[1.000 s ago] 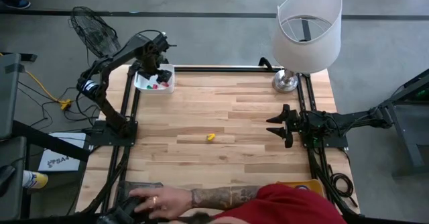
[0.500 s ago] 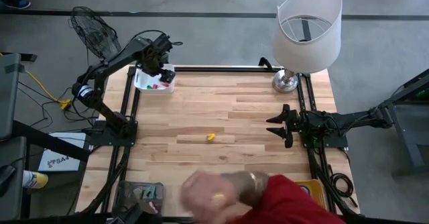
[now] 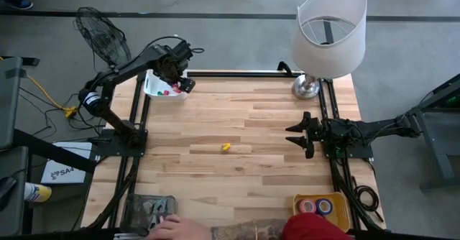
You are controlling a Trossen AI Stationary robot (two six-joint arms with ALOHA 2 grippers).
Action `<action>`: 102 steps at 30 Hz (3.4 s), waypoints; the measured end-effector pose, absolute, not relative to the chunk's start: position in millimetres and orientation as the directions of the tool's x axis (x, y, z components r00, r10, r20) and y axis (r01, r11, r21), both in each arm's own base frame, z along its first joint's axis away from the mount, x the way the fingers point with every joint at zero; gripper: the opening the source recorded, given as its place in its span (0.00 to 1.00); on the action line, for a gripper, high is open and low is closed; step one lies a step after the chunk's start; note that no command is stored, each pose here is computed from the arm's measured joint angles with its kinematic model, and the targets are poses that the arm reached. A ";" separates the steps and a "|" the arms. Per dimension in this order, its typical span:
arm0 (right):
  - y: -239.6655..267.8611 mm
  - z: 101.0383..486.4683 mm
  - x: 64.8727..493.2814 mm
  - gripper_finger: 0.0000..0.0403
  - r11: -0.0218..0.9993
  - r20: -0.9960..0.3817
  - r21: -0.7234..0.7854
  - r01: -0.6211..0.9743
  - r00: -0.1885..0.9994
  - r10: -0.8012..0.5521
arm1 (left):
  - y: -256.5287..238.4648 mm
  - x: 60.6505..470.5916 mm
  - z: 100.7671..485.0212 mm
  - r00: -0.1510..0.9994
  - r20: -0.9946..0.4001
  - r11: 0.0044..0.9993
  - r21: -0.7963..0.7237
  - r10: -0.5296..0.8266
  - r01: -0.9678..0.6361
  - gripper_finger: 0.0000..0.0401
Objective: Pick and place Stapler, Stapler remover, tape
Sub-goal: Put the yellow stapler into the white bin
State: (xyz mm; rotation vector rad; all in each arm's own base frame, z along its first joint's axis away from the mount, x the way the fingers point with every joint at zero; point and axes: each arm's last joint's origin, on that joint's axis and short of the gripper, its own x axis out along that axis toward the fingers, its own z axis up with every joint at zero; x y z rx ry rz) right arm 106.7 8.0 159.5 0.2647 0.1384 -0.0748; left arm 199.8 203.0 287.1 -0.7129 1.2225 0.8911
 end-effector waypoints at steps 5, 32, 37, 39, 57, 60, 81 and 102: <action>8.0 159.5 106.7 0.45 0.962 -0.146 0.256 0.092 0.988 -0.056 | 195.6 208.8 287.3 0.117 -0.975 0.501 -0.007 0.189 -0.865 0.68; 7.9 159.6 106.7 0.45 0.962 -0.145 0.255 0.092 0.988 -0.056 | 182.2 257.1 260.8 0.227 -0.970 0.703 -0.106 0.081 -0.703 0.68; 8.0 159.5 106.7 0.45 0.962 -0.146 0.255 0.092 0.988 -0.056 | 179.7 264.4 252.2 0.216 -0.975 0.748 -0.108 0.049 -0.655 0.69; 8.0 159.5 106.7 0.45 0.962 -0.146 0.255 0.092 0.988 -0.055 | 179.4 267.2 249.3 0.222 -0.975 0.756 -0.122 0.031 -0.643 0.69; 8.0 159.5 106.7 0.45 0.962 -0.146 0.255 0.092 0.988 -0.056 | 168.2 276.6 247.5 0.229 -0.973 0.854 -0.104 0.018 -0.510 0.69; 8.0 159.5 106.7 0.45 0.962 -0.146 0.255 0.092 0.988 -0.055 | 169.8 279.1 248.1 0.252 -0.967 0.855 -0.099 0.038 -0.509 0.69; 8.0 159.5 106.7 0.45 0.962 -0.146 0.255 0.092 0.988 -0.056 | 136.4 307.5 249.6 0.284 -0.944 0.826 -0.025 0.165 -0.563 0.75; 8.0 158.9 107.1 0.45 0.963 -0.153 0.254 0.094 0.987 -0.056 | 46.3 362.6 203.9 0.306 -0.949 0.913 -0.186 -0.072 -0.362 0.80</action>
